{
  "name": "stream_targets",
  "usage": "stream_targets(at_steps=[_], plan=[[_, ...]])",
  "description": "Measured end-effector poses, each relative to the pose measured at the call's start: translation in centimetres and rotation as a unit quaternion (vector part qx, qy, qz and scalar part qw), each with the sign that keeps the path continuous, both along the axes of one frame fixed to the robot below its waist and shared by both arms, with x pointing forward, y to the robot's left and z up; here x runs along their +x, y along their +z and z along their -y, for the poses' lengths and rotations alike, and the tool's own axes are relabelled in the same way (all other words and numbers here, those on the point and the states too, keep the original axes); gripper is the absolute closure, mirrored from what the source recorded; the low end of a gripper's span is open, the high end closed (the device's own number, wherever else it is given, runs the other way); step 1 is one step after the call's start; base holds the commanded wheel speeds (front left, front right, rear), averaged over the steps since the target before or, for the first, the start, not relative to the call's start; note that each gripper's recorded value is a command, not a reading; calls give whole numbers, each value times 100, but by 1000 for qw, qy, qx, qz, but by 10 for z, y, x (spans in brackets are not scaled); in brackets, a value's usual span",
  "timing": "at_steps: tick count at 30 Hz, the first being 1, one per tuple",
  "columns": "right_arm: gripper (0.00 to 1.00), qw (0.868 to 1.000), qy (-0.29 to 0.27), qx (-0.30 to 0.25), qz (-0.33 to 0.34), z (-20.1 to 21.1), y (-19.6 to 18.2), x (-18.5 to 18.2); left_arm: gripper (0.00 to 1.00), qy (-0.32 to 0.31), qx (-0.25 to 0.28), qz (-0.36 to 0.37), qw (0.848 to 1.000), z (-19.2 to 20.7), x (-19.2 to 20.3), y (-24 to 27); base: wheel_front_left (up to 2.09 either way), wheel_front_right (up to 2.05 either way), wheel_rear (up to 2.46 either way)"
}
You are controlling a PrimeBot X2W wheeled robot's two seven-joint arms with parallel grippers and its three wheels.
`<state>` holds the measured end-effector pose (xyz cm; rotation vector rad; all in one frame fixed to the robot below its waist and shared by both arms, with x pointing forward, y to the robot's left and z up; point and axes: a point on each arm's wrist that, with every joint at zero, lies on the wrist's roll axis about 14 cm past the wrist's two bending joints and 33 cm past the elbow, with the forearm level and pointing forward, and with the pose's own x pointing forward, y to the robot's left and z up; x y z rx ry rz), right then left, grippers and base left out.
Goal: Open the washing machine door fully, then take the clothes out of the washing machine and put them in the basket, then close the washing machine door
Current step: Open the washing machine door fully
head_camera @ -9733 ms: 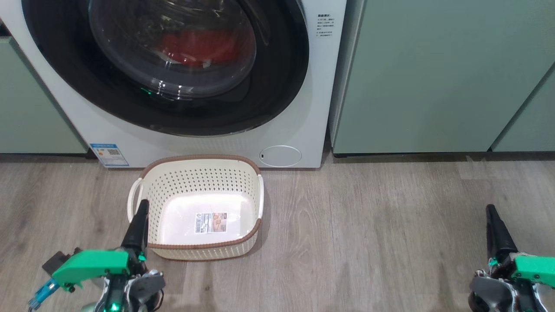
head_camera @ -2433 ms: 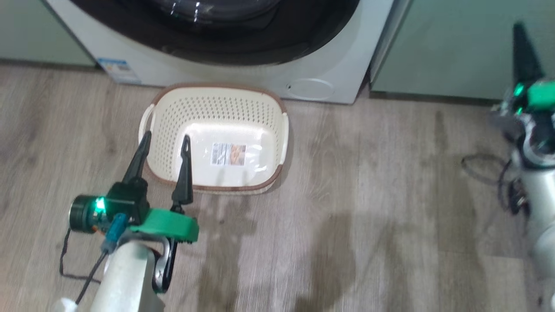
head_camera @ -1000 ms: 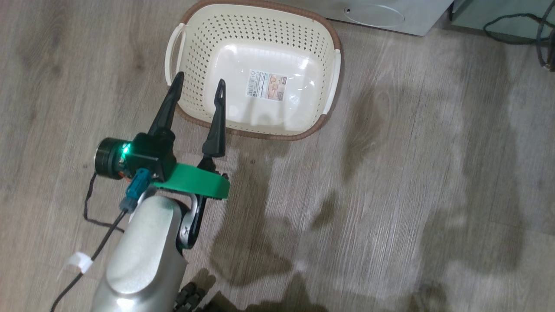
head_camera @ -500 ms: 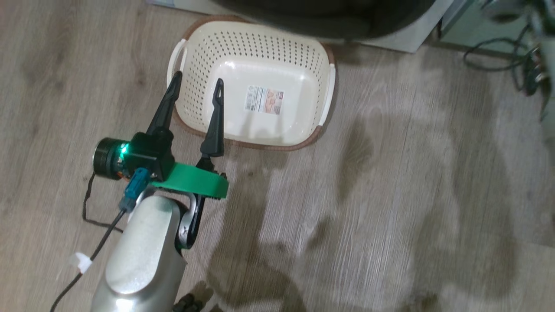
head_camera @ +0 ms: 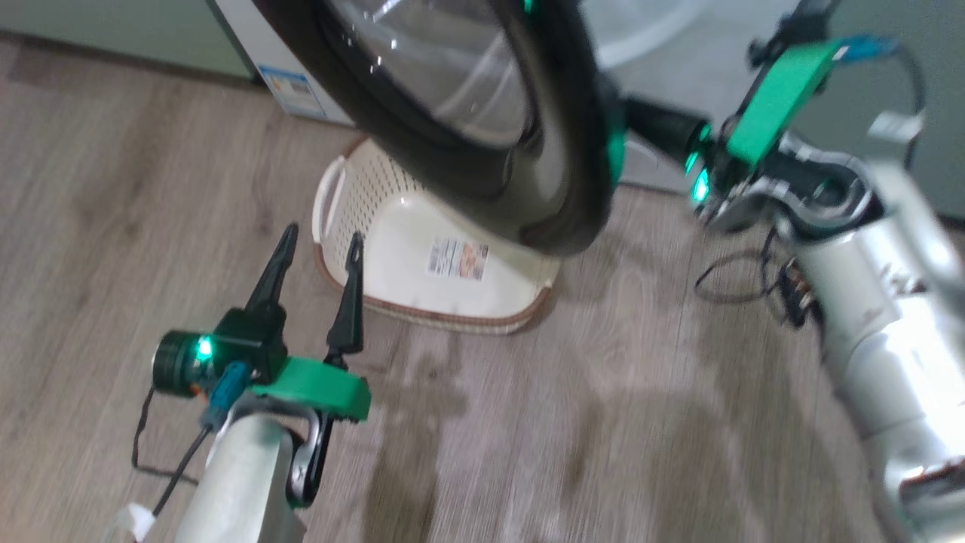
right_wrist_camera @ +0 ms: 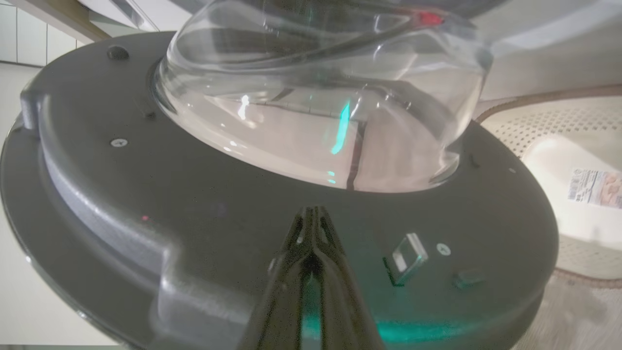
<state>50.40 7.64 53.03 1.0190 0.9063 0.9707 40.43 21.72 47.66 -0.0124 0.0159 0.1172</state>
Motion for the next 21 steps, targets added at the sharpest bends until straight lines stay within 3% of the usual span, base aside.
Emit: stream_targets(at_steps=[11, 21], plan=[[100, 998, 51, 13, -32, -32, 5, -86, 0, 17, 9, 24, 1000, -16, -52, 20, 0, 0, 0], [100, 995, 86, 25, -39, -54, 13, -129, 0, 44, 8, 31, 999, -30, -85, 22, 0, 0, 0]])
